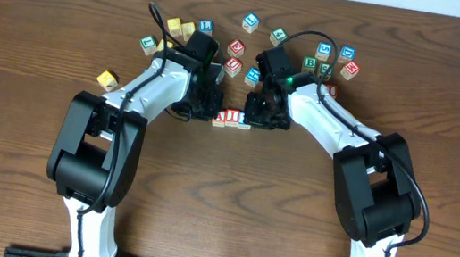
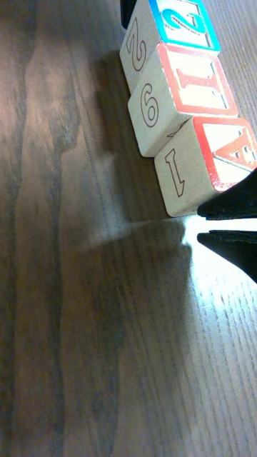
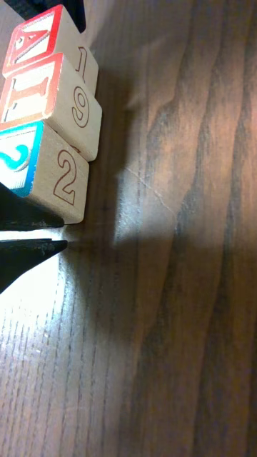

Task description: Spell out AI2

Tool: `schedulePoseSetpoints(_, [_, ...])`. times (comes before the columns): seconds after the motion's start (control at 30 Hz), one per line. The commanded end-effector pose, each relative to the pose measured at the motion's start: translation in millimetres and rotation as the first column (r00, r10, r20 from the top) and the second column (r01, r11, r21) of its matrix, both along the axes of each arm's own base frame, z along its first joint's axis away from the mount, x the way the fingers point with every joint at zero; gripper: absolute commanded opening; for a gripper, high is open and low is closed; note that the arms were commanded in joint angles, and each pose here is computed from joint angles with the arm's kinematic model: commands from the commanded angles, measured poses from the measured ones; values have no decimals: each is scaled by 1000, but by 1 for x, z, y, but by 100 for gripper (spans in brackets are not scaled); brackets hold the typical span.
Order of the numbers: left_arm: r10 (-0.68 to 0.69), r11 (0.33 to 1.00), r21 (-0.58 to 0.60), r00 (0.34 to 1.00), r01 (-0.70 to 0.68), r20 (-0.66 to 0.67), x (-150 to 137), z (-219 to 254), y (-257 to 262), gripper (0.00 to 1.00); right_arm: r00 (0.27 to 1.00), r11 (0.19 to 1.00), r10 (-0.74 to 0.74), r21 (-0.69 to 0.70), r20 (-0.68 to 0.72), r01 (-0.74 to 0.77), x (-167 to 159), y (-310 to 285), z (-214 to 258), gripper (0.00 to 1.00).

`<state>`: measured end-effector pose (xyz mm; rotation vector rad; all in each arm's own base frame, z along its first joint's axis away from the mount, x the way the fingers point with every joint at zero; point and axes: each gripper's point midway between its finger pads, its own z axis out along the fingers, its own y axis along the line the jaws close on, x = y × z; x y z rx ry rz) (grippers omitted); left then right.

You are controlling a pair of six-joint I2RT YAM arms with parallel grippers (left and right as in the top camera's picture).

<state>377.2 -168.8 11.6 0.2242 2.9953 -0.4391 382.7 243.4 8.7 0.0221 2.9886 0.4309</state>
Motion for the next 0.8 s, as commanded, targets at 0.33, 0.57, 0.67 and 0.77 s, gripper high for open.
schedulePoseSetpoints(0.33, [-39,999,-22,999,40,22,2,-4,-11,8,1000,1000,8,-20,-19,-8,-5,-3,-5,2])
schedulePoseSetpoints(0.57, [-39,999,-22,999,39,21,2,-4,-11,8,1000,1000,6,-18,-17,-6,-5,-3,-4,2])
schedulePoseSetpoints(0.67, [-39,999,-22,999,40,22,2,-4,-11,8,1000,1000,1,-18,-16,-1,-4,-6,0,1])
schedulePoseSetpoints(0.77, [-37,999,-22,999,38,23,3,-3,-11,8,1000,1000,-6,-12,-4,6,-2,-8,6,1])
